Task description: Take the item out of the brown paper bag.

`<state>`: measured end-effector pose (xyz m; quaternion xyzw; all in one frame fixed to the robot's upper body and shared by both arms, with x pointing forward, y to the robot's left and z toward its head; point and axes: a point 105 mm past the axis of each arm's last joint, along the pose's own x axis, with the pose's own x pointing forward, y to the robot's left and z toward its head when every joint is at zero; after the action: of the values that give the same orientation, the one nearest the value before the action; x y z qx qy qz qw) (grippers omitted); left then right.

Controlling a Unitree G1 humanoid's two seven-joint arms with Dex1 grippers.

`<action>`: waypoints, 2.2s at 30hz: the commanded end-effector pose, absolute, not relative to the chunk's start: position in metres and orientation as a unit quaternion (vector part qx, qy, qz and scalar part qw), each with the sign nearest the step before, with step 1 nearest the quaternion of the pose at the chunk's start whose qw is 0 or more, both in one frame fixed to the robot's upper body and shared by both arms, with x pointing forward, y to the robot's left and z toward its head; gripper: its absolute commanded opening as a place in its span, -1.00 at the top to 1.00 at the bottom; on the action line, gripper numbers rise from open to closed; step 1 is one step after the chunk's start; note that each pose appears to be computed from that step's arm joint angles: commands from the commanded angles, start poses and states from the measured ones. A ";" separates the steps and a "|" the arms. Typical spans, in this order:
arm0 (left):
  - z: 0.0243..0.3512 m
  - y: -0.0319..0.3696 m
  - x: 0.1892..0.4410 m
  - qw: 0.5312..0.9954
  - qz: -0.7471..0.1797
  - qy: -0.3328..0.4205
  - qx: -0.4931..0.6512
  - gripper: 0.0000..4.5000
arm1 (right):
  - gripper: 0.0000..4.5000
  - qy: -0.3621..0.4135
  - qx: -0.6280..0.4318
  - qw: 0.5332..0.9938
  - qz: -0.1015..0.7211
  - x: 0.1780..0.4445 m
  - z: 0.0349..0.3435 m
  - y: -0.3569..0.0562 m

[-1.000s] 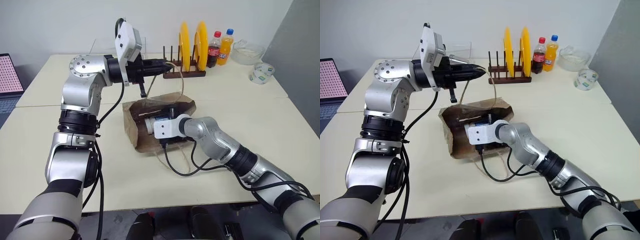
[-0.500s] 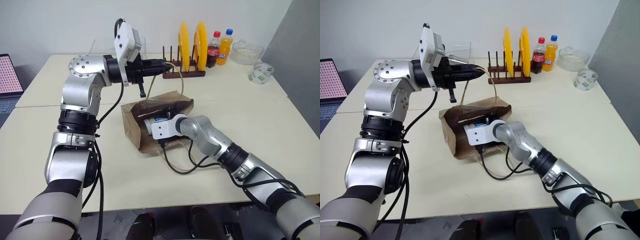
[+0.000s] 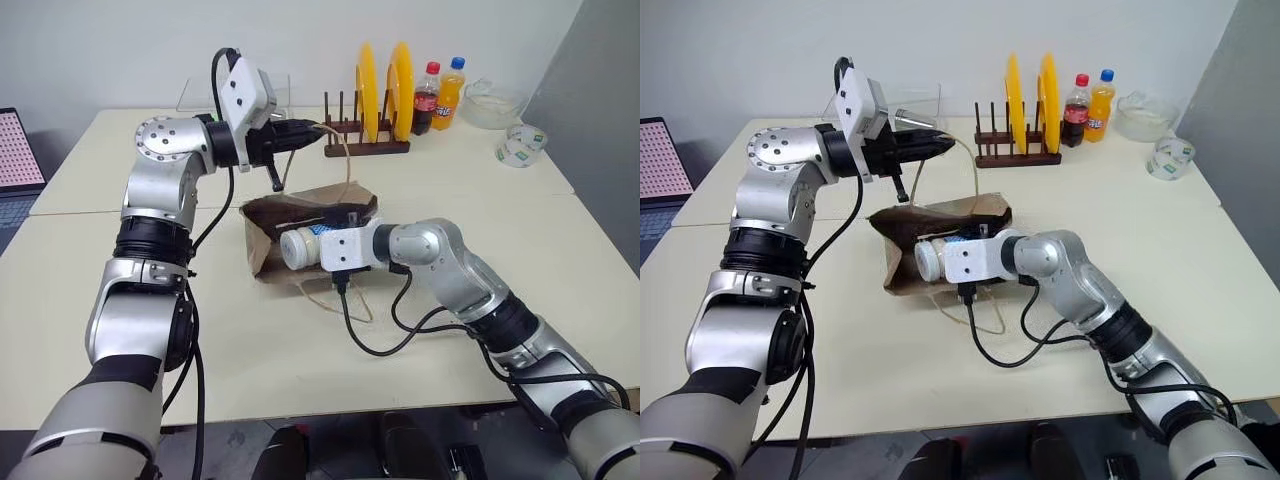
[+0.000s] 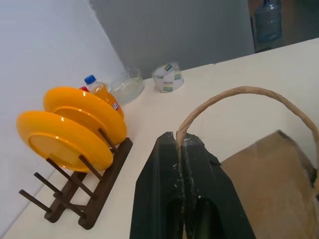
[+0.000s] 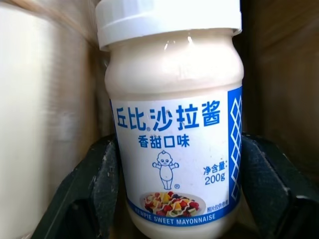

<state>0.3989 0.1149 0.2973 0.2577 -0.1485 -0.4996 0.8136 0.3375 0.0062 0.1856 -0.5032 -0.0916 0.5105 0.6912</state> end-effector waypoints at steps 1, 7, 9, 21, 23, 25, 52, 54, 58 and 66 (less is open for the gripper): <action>0.314 0.117 0.398 0.813 -0.482 -0.177 0.276 1.00 | -0.34 -0.162 -0.397 0.718 0.549 0.313 0.234 0.012; 0.311 0.116 0.400 0.812 -0.481 -0.174 0.281 1.00 | -0.34 -0.203 -0.219 0.774 0.558 0.306 0.284 -0.003; 0.311 0.116 0.401 0.812 -0.481 -0.173 0.282 1.00 | -0.34 -0.211 -0.184 0.787 0.550 0.307 0.296 -0.011; 0.307 0.116 0.402 0.811 -0.481 -0.167 0.287 1.00 | -0.34 -0.155 -0.334 0.856 0.362 0.349 0.288 -0.124; 0.307 0.115 0.402 0.810 -0.483 -0.168 0.287 1.00 | -0.34 -0.092 -0.418 0.837 0.339 0.363 0.255 -0.144; 0.307 0.114 0.402 0.810 -0.484 -0.168 0.286 1.00 | -0.34 -0.040 -0.484 0.814 0.320 0.376 0.227 -0.163; 0.302 0.114 0.399 0.808 -0.491 -0.164 0.281 1.00 | -1.00 0.033 -0.440 0.835 0.329 0.339 0.214 -0.213; 0.300 0.116 0.400 0.809 -0.489 -0.160 0.284 1.00 | -1.00 -0.008 -0.365 0.854 0.372 0.307 0.213 -0.183; 0.295 0.120 0.400 0.804 -0.502 -0.140 0.285 1.00 | -1.00 -0.067 -0.241 0.882 0.400 0.270 0.203 -0.127; 0.301 0.144 0.410 0.812 -0.457 -0.129 0.339 0.17 | -1.00 -0.119 -0.157 0.910 0.365 0.280 0.201 -0.074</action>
<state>0.4119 0.1401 0.2761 0.3126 -0.0941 -0.4794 0.8146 0.2784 -0.0753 0.1935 -0.1485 -0.0966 0.3776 0.9089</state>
